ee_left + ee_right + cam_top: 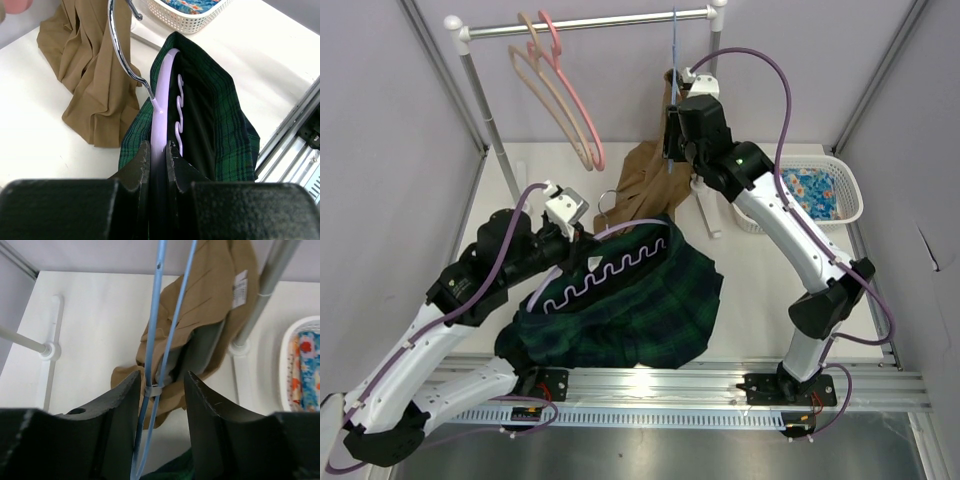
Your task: Place the skirt on the hanger
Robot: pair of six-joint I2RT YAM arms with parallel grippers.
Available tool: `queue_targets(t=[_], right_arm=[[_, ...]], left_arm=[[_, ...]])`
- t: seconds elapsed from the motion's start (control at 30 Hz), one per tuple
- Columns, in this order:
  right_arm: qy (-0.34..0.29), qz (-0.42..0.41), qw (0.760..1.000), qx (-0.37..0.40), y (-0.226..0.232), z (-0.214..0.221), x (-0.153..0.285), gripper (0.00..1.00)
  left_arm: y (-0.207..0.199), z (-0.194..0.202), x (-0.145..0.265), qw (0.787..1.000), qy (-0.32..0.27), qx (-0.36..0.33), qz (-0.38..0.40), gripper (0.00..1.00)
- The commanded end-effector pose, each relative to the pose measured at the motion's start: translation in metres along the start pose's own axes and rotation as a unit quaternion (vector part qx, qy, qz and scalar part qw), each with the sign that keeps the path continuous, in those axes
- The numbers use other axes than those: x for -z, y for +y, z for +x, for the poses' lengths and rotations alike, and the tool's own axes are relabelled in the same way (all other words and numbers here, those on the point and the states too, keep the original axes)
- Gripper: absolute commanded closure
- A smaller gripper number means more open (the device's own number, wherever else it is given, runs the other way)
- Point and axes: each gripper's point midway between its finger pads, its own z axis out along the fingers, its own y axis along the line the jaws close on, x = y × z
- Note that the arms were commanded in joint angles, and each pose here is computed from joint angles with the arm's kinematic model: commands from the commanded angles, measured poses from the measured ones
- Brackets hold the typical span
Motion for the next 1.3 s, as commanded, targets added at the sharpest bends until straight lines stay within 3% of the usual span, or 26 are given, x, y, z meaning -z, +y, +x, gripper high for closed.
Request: queue_targets(t=[0.0, 0.33, 0.63, 0.87, 1.1, 1.27], right_arm=[[-0.050, 0.021, 0.999, -0.003, -0.018, -0.037, 0.029, 0.56], [-0.059, 0.063, 0.996, 0.006, -0.047, -0.047, 0.039, 0.74], [-0.068, 0.086, 0.994, 0.011, -0.063, -0.055, 0.045, 0.81], [-0.067, 0.093, 0.993, 0.018, -0.068, -0.056, 0.045, 0.84], [-0.064, 0.075, 0.995, 0.013, -0.062, -0.056, 0.049, 0.77], [-0.063, 0.064, 0.996, 0.011, -0.057, -0.056, 0.051, 0.77]], left_arm=[[0.005, -0.044, 0.017, 0.998, -0.059, -0.002, -0.016, 1.00], [0.019, -0.092, 0.031, 0.996, -0.074, -0.017, -0.056, 1.00], [0.035, -0.126, 0.041, 0.990, -0.089, -0.016, -0.104, 1.00], [0.044, -0.144, 0.049, 0.987, -0.090, -0.022, -0.132, 1.00], [0.034, -0.150, 0.061, 0.990, -0.087, -0.030, -0.107, 1.00], [0.045, -0.144, 0.071, 0.986, -0.082, -0.018, -0.141, 1.00]])
